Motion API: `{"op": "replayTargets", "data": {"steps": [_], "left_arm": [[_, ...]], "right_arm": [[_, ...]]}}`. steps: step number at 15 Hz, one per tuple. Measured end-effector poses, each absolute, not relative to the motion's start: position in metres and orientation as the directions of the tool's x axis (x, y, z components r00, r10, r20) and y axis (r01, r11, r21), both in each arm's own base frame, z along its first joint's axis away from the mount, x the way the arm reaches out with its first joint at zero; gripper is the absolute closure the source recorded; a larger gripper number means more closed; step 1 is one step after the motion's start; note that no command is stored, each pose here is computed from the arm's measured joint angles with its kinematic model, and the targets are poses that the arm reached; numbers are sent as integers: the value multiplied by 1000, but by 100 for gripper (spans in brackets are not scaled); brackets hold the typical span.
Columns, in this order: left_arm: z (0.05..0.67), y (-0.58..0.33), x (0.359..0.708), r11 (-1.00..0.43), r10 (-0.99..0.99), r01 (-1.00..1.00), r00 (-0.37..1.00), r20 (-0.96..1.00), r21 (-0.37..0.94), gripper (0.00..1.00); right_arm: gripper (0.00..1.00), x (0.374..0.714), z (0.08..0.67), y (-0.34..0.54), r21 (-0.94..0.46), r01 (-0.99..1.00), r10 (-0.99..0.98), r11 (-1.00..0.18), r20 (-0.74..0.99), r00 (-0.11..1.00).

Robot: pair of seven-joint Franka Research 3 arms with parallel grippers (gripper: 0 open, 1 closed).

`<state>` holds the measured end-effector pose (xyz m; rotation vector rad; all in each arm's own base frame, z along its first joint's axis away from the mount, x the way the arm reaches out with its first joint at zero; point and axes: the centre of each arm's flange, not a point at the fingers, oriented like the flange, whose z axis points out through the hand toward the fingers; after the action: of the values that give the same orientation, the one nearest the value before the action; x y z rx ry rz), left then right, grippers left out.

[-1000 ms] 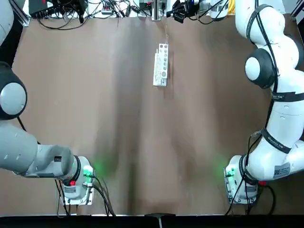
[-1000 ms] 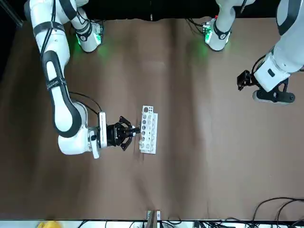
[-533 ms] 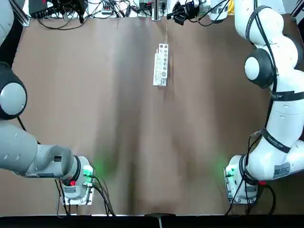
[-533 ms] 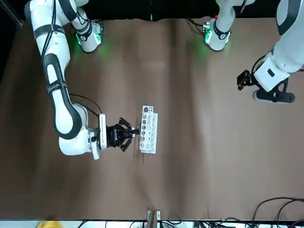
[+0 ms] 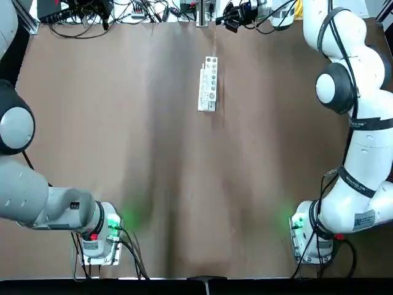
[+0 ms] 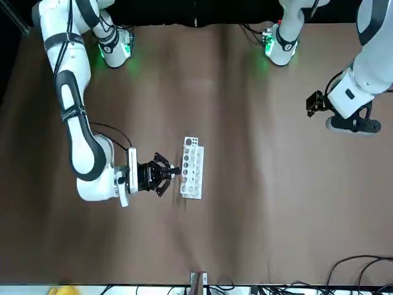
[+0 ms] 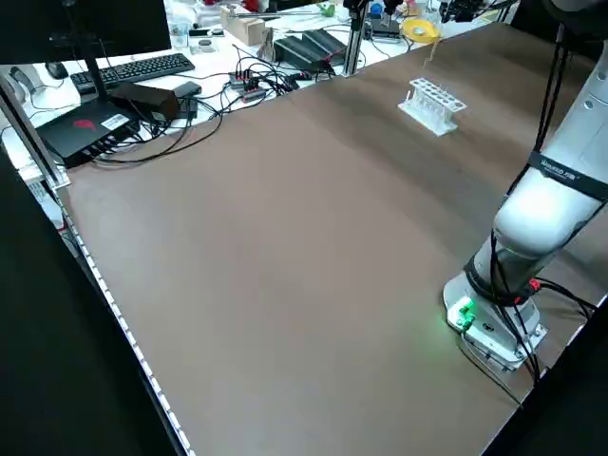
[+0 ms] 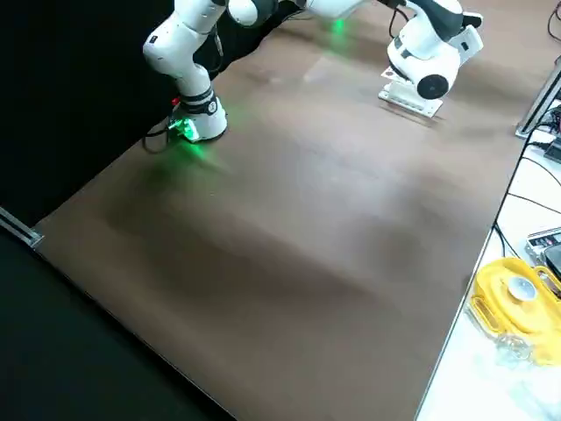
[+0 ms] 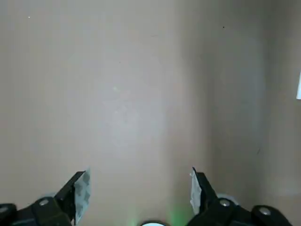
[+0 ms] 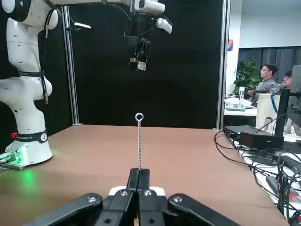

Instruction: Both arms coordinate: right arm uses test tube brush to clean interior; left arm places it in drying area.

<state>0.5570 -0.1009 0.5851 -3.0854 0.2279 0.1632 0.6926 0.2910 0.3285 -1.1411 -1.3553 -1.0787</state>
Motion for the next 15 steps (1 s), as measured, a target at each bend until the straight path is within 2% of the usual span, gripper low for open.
{"op": "replayTargets", "data": {"steps": [15], "left_arm": [[585,-100,557,-989,-142,-147,984,-108,-36,0]], "right_arm": [[98,691,330,295,21,988,58,155,998,-31]]}}
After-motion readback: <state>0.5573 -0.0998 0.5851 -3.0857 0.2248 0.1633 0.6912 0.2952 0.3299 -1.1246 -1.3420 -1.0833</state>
